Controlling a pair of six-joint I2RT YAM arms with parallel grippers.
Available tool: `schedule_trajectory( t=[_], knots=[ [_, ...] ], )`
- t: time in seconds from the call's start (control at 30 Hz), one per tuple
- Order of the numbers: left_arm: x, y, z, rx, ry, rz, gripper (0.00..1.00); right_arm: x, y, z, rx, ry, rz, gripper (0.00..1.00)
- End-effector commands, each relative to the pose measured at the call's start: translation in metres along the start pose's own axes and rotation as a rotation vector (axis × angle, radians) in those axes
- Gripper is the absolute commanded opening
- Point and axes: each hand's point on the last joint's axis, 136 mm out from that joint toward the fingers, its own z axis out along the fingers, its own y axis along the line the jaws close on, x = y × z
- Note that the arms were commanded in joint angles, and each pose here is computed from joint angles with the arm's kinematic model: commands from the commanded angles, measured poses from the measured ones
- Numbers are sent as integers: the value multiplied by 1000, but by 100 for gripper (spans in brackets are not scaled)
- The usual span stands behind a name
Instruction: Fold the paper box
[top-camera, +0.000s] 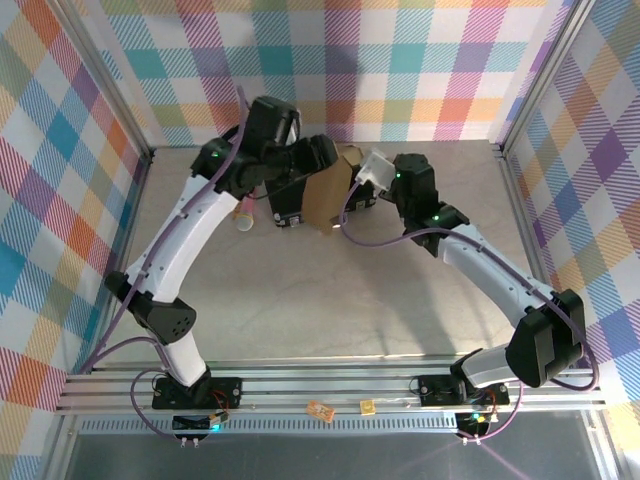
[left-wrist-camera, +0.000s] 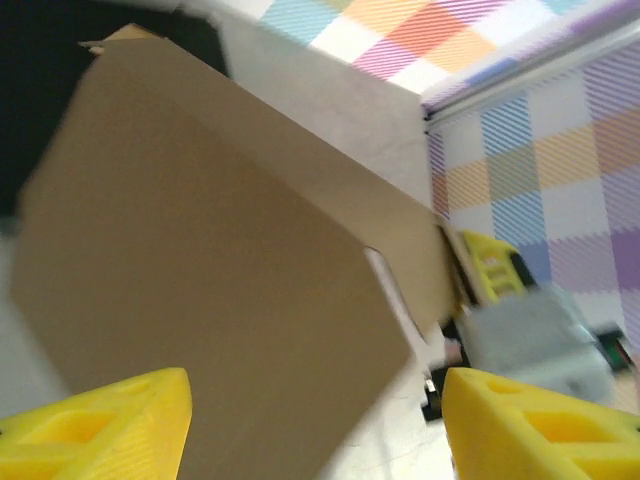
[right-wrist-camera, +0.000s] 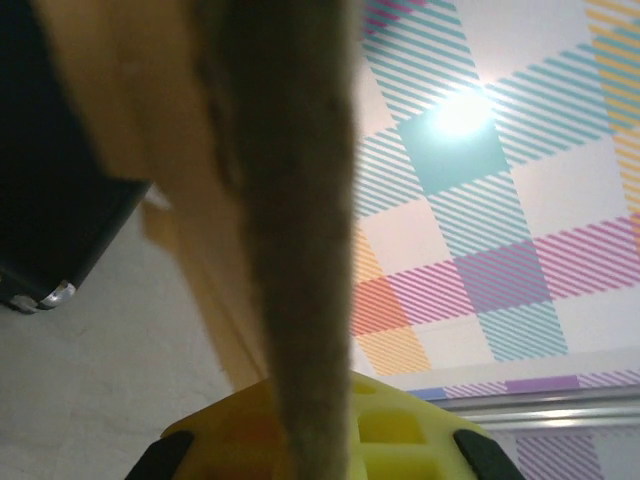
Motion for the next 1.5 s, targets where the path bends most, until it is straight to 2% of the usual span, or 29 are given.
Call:
schedule_trajectory(
  t=[0.0,0.17,0.23,0.33,0.47,0.63,0.73,0.87,1.0,1.13,1.27,1.37,1.47],
  knots=[
    [-12,-24,-20,133,-57,-220,67,-16,1,-2,58,-45,-79,0],
    [-3,23,-16,-82,3,-249,68,-26,22,7,104,-38,-268,0],
    [0,32,-14,-92,27,-261,69,-29,16,9,138,-21,-279,0],
    [-6,42,-20,-81,4,-270,69,-27,1,7,176,-14,-280,0],
    [-9,50,-23,-65,7,-273,69,1,-35,-1,247,36,-243,0],
    [0,52,-9,-44,51,-265,68,51,-74,-22,285,113,-214,0],
    [4,54,4,-36,71,-280,67,83,-87,-33,261,174,-219,0],
    [9,55,19,-30,108,-294,65,97,-95,-43,203,201,-302,0],
    [13,57,27,-33,133,-300,65,84,-74,-42,42,143,-430,0],
    [12,62,35,3,145,-401,67,59,-1,-49,-267,-53,-593,0],
    [5,53,44,100,129,-526,71,33,43,-37,-301,-138,-638,0],
    [12,53,47,110,158,-568,73,-2,44,-27,-220,-207,-566,0],
    [22,61,42,78,187,-604,75,-27,40,-19,-203,-246,-464,0]
  ],
)
